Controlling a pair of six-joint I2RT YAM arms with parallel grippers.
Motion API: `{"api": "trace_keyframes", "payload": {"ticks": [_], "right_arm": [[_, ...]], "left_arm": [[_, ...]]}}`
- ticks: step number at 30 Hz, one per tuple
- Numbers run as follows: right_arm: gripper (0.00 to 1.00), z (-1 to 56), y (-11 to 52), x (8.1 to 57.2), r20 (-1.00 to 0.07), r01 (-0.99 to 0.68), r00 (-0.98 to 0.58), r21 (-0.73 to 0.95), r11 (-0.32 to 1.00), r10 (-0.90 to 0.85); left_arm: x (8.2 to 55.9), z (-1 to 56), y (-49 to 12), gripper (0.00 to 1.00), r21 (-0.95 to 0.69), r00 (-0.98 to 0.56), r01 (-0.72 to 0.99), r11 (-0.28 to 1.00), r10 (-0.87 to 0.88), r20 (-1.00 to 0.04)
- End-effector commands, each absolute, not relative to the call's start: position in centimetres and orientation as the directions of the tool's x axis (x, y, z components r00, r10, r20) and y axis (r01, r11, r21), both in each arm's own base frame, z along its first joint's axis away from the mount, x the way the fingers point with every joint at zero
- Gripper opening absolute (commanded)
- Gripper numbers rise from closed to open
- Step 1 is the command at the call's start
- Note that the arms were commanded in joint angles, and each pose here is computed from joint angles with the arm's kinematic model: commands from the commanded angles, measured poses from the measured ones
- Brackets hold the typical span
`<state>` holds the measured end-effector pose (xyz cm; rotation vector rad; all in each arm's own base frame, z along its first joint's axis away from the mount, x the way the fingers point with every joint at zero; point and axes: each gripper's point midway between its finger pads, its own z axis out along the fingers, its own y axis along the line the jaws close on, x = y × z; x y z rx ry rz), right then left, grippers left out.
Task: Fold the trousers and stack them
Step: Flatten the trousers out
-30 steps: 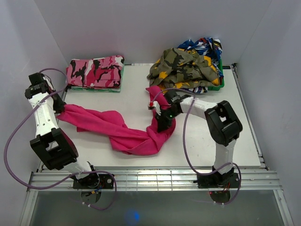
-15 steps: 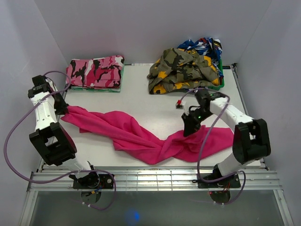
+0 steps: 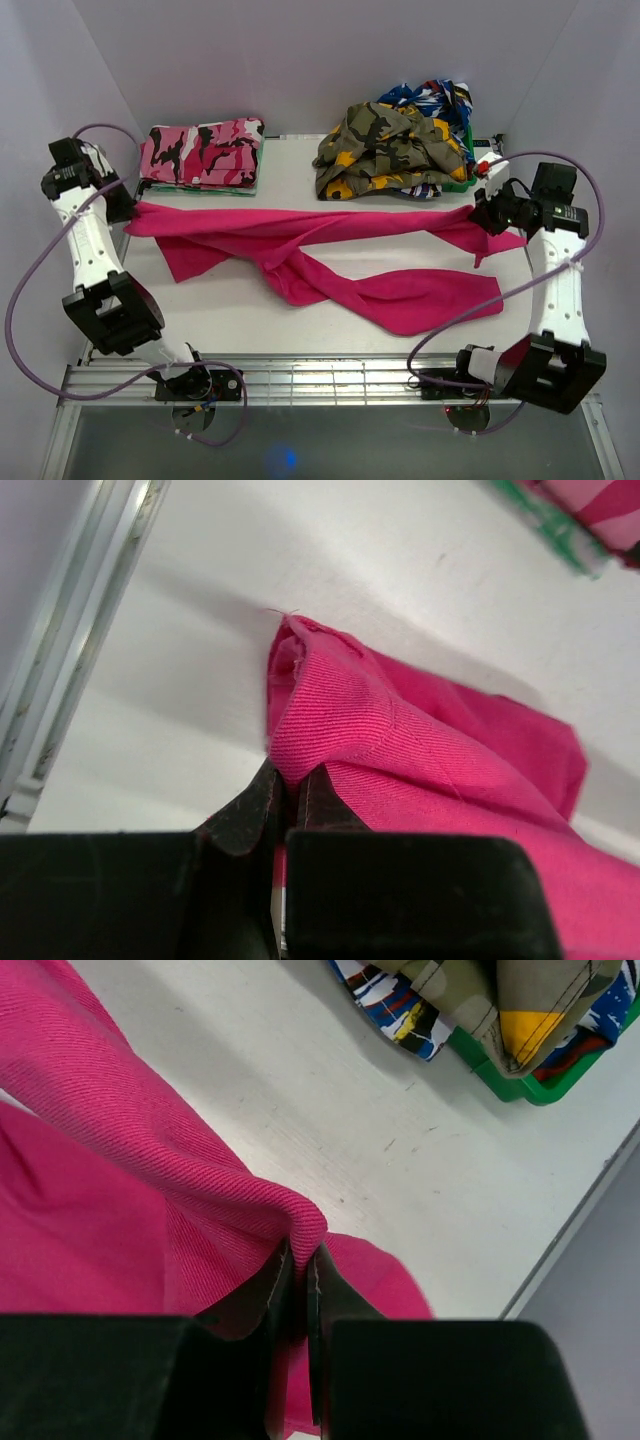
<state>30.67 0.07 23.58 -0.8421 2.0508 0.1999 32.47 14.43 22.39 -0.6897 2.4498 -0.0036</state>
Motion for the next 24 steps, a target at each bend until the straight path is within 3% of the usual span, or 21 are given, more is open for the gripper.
{"api": "trace_keyframes", "payload": {"ticks": [1, 5, 8, 10, 11, 13, 15, 16, 19, 20, 21, 22, 23, 24], "right_arm": [[0.08, 22.2, -6.0, 37.3, -0.737, -0.504, -0.36, -0.361, 0.784, -0.572], [0.08, 21.0, -7.3, 42.2, -0.762, -0.462, -0.353, -0.364, 0.809, -0.544], [0.08, 18.9, -8.0, 44.7, -0.747, -0.446, -0.396, -0.351, 0.823, -0.533], [0.11, 17.7, -8.7, 46.2, -0.716, -0.43, -0.434, -0.368, 0.825, -0.546], [0.22, 17.1, -8.0, 46.6, -0.699, -0.444, -0.448, -0.367, 0.818, -0.557], [0.38, 15.9, -8.1, 46.3, -0.632, -0.466, -0.533, -0.335, 0.819, -0.562], [0.97, 16.2, -7.7, 44.9, -0.604, -0.479, -0.573, -0.301, 0.824, -0.554], [0.9, 17.0, -7.9, 44.3, -0.591, -0.486, -0.573, -0.314, 0.816, -0.568], [0.9, 18.6, -7.6, 40.3, -0.538, -0.564, -0.554, -0.318, 0.762, -0.635], [0.9, 18.6, -6.8, 38.8, -0.525, -0.606, -0.547, -0.288, 0.741, -0.652], [0.9, 19.4, -6.0, 36.9, -0.522, -0.641, -0.529, -0.271, 0.718, -0.669], [0.93, 18.0, -4.1, 33.5, -0.499, -0.724, -0.526, -0.161, 0.671, -0.688], [0.97, 17.5, -2.8, 31.9, -0.489, -0.759, -0.516, -0.121, 0.64, -0.704], [0.99, 17.3, -1.6, 30.1, -0.482, -0.788, -0.497, -0.099, 0.608, -0.722]], "left_arm": [[36.8, 22.6, 17.7, 0.0, -0.173, -0.628, -0.528, 0.831, -0.52, -0.58], [41.4, 20.0, 17.5, 0.0, -0.276, -0.641, -0.527, 0.804, -0.59, -0.491], [44.3, 18.3, 17.4, 0.0, -0.293, -0.652, -0.506, 0.811, -0.583, -0.485], [46.3, 18.8, 16.6, 0.16, -0.365, -0.647, -0.451, 0.815, -0.58, -0.495], [46.9, 18.9, 16.6, 0.35, -0.378, -0.649, -0.433, 0.818, -0.574, -0.5], [47.8, 19.5, 17.0, 0.61, -0.375, -0.647, -0.4, 0.837, -0.547, -0.531], [47.1, 20.8, 17.9, 0.81, -0.292, -0.661, -0.373, 0.881, -0.473, -0.583], [46.1, 20.3, 18.1, 0.84, -0.259, -0.679, -0.373, 0.891, -0.452, -0.578], [42.1, 21.0, 17.8, 0.86, -0.182, -0.712, -0.31, 0.933, -0.355, -0.606], [39.0, 17.1, 17.2, 0.86, -0.2, -0.765, -0.322, 0.925, -0.379, -0.521], [37.5, 16.4, 16.6, 0.85, -0.202, -0.779, -0.296, 0.933, -0.359, -0.515], [36.6, 17.8, 15.3, 0.84, -0.224, -0.751, -0.243, 0.944, -0.33, -0.573], [34.0, 14.0, 13.3, 0.83, -0.269, -0.794, -0.241, 0.933, -0.348, -0.498], [33.7, 13.7, 12.2, 0.82, -0.299, -0.786, -0.196, 0.934, -0.332, -0.522]]}}
